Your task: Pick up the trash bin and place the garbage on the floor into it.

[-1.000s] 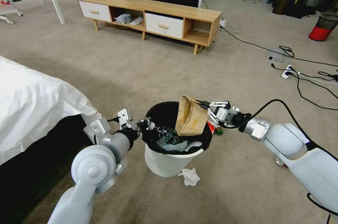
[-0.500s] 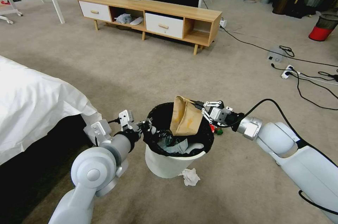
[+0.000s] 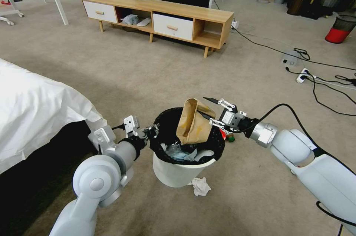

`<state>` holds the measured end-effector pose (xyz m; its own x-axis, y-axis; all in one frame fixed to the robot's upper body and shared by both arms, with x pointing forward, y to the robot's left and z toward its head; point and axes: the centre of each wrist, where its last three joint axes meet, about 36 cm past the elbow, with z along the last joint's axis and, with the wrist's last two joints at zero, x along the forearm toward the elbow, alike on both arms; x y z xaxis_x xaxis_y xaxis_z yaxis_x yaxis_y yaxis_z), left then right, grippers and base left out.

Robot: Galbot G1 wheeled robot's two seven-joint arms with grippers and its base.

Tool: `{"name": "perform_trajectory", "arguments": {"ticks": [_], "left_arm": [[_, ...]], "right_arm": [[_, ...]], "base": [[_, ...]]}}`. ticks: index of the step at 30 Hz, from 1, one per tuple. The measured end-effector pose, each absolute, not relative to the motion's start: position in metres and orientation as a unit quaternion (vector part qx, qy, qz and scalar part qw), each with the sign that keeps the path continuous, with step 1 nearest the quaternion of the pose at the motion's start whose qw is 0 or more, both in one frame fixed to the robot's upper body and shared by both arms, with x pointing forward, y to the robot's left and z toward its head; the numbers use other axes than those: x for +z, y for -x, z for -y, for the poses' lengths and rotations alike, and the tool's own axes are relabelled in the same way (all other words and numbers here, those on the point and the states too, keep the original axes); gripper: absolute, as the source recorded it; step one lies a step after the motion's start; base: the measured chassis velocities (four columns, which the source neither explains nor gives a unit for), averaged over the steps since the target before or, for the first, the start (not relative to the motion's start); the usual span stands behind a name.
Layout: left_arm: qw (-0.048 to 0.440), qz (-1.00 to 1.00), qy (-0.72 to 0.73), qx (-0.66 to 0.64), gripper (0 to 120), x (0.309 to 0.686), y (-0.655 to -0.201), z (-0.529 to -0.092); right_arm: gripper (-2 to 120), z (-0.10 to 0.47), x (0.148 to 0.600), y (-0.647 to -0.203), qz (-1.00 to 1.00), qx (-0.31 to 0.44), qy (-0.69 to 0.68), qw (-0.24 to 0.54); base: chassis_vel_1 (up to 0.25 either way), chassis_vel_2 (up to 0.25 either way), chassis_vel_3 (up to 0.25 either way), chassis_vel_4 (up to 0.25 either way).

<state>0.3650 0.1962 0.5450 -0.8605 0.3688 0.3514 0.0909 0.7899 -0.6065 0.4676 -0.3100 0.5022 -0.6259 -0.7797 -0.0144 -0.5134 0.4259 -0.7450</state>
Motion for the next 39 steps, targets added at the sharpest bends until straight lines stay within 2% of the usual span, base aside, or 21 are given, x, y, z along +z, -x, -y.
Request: {"name": "perform_trajectory", "arguments": {"ticks": [4, 5, 6, 9, 39], "left_arm": [[0.232, 0.917, 0.123, 0.299, 7, 0.544, -0.366, -0.197], [0.231, 0.918, 0.121, 0.299, 7, 0.544, -0.367, -0.197], [0.23, 0.918, 0.12, 0.299, 7, 0.544, -0.367, -0.198], [0.228, 0.92, 0.112, 0.3, 7, 0.542, -0.37, -0.199], [0.213, 0.919, 0.06, 0.327, 7, 0.532, -0.396, -0.205]], "right_arm": [[84, 0.311, 0.502, -0.467, -0.826, -0.364, 0.39, 0.182], [92, 0.311, 0.502, -0.466, -0.827, -0.364, 0.388, 0.183], [95, 0.311, 0.502, -0.466, -0.827, -0.364, 0.388, 0.183], [99, 0.31, 0.503, -0.466, -0.828, -0.362, 0.387, 0.185], [100, 0.345, 0.523, -0.445, -0.833, -0.384, 0.356, 0.179]], "base": [[0.0, 0.0, 0.0, 0.0], [0.0, 0.0, 0.0, 0.0], [0.0, 0.0, 0.0, 0.0], [0.0, 0.0, 0.0, 0.0], [0.0, 0.0, 0.0, 0.0]]}}
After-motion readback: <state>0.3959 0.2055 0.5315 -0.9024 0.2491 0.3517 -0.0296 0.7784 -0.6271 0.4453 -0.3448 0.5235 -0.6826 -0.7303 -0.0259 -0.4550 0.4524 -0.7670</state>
